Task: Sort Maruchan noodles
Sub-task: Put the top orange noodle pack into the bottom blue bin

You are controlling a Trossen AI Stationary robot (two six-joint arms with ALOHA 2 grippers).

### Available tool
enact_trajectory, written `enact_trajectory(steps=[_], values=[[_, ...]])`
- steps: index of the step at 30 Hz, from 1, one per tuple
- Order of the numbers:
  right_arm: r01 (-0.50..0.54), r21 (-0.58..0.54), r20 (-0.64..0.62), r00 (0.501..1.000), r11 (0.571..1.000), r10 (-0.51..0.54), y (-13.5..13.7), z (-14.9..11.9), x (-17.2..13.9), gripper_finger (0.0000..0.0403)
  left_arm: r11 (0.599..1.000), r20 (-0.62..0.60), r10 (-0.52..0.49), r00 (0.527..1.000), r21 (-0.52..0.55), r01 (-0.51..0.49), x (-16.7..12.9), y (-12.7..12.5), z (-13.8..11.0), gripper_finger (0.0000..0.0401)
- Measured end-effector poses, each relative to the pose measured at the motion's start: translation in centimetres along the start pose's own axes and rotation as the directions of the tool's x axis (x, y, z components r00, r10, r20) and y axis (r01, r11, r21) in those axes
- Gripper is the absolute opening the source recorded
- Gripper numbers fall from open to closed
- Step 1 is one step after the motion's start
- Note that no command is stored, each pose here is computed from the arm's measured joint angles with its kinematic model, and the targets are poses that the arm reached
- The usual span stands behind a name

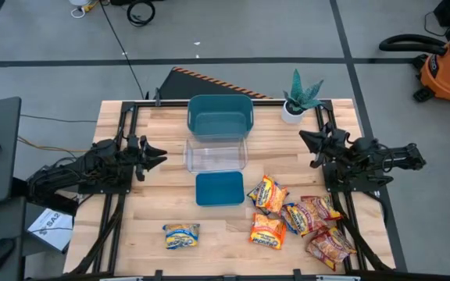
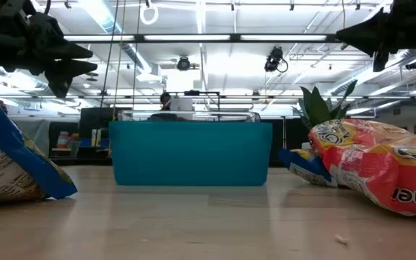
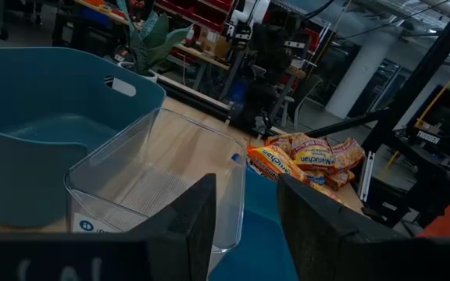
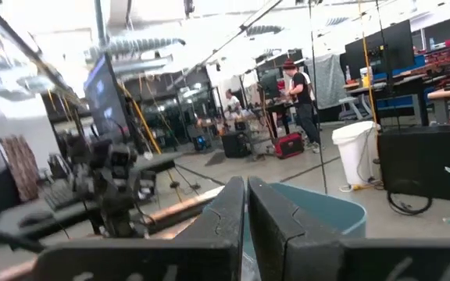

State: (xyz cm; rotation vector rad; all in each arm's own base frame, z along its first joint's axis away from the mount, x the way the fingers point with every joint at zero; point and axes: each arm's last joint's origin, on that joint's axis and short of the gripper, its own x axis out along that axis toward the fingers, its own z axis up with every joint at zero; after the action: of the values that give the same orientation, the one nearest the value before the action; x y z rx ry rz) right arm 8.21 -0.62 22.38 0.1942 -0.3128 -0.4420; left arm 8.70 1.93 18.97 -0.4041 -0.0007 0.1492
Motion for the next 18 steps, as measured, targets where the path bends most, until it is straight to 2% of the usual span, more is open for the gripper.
enact_trajectory(steps=[4,6,8,10,12,15,18], values=[[-0.004,0.109,0.132,0.991,0.994,-0.01,0.0,1.4,-0.1,0.0024,1.0,0.0,0.0,1.0,0.0,0.0,0.0,0.0,0.0,0.0142],[-0.041,0.133,0.209,0.978,0.99,0.012,0.1,2.3,-0.2,0.0024,1.0,0.0,0.0,1.0,0.0,0.0,0.0,0.0,0.0,0.0142],[-0.177,0.06,0.286,0.946,0.982,0.153,0.5,3.4,-0.4,0.0024,1.0,0.0,0.0,1.0,0.0,0.0,0.0,0.0,0.0,0.0142],[-0.318,-0.022,0.303,0.901,0.948,0.309,1.1,5.0,-0.5,0.0024,1.0,0.0,0.0,1.0,0.0,0.0,0.0,0.0,0.0,0.0142],[-0.332,-0.039,0.252,0.909,0.942,0.331,1.6,6.7,0.0,0.0024,1.0,0.0,0.0,1.0,0.0,0.0,0.0,0.0,0.0,0.0142],[-0.255,-0.072,0.067,0.963,0.964,0.259,2.6,8.2,1.6,0.0024,1.0,0.001,-0.001,1.0,0.0,0.001,0.0,0.0,0.0,0.0142],[-0.217,-0.119,-0.12,0.972,0.969,0.203,3.7,8.9,3.4,0.0024,1.0,0.001,0.0,1.0,0.0,0.0,0.0,0.0,0.0,0.0142]])
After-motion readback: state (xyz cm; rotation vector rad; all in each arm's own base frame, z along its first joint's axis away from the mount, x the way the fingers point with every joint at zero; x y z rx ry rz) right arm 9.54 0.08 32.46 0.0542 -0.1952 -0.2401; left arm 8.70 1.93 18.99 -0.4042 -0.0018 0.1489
